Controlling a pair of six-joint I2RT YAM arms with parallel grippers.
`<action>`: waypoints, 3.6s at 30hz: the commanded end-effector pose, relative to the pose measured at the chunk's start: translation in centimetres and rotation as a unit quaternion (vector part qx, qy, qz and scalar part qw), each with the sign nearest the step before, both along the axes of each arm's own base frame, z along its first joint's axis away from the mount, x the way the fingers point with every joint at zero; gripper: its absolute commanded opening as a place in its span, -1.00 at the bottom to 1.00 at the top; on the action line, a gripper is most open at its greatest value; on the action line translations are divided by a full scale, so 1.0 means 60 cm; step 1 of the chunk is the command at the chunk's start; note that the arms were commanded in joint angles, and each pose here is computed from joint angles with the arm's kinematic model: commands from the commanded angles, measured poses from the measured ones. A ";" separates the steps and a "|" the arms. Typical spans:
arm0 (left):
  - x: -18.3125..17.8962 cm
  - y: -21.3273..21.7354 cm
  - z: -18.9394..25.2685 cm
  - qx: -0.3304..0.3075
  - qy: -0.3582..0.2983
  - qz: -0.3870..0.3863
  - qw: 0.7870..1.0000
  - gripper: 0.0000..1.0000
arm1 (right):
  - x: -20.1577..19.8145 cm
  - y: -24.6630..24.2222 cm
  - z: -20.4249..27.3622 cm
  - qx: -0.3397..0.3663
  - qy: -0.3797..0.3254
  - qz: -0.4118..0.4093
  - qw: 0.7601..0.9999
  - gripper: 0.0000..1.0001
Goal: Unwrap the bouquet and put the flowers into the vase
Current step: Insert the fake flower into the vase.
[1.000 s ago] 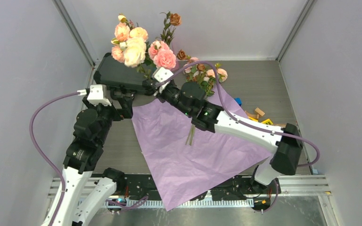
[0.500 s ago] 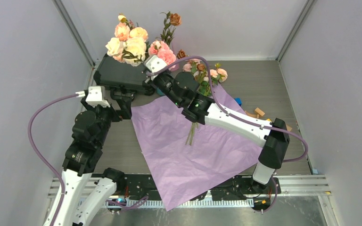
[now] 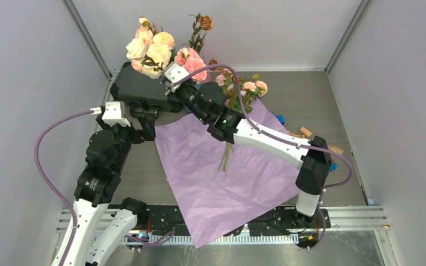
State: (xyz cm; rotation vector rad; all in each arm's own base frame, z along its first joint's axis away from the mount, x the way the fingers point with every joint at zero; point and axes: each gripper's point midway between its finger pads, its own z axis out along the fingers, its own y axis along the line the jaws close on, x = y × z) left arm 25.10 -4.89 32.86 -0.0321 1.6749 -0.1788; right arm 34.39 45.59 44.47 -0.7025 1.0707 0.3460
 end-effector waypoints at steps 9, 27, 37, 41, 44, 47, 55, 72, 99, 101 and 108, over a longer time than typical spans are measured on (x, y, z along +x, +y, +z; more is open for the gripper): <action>0.001 -0.003 0.011 -0.001 -0.014 -0.008 1.000 0.99 | 0.058 -0.022 0.018 0.060 -0.001 -0.023 0.998 -1.00; 0.005 -0.007 0.005 0.002 -0.009 -0.013 1.000 0.99 | 0.139 -0.050 -0.049 0.120 0.029 -0.069 0.990 -1.00; 0.005 -0.009 0.005 0.002 -0.009 -0.016 1.000 0.99 | 0.154 -0.053 -0.069 0.145 0.045 -0.076 0.986 -1.00; 0.005 -0.009 0.005 0.002 -0.009 -0.016 1.000 0.99 | 0.169 -0.059 -0.081 0.154 0.052 -0.087 0.983 -1.00; 0.006 -0.009 0.004 0.003 -0.008 -0.016 1.000 0.99 | 0.186 -0.063 -0.099 0.152 0.060 -0.096 0.982 -1.00; 0.006 -0.011 0.003 0.003 -0.008 -0.018 1.000 0.99 | 0.196 -0.064 -0.112 0.149 0.066 -0.100 0.982 -1.00; 0.009 -0.013 0.000 0.004 -0.004 -0.020 1.000 0.99 | 0.217 -0.061 -0.154 0.133 0.078 -0.116 0.981 -1.00; 0.011 -0.014 -0.003 0.007 -0.001 -0.022 1.000 0.99 | 0.239 -0.062 -0.216 0.119 0.108 -0.131 0.978 -1.00; 0.013 -0.011 -0.006 0.011 0.002 -0.018 1.000 0.99 | 0.184 -0.061 -0.229 0.089 0.108 -0.113 0.984 -0.04; 0.014 -0.011 -0.008 0.012 0.004 -0.017 1.000 0.99 | 0.169 -0.060 -0.227 0.085 0.103 -0.112 0.985 0.03; 0.017 -0.007 -0.011 0.017 0.007 -0.010 1.000 0.99 | 0.106 -0.069 -0.219 0.080 0.098 -0.101 0.987 0.26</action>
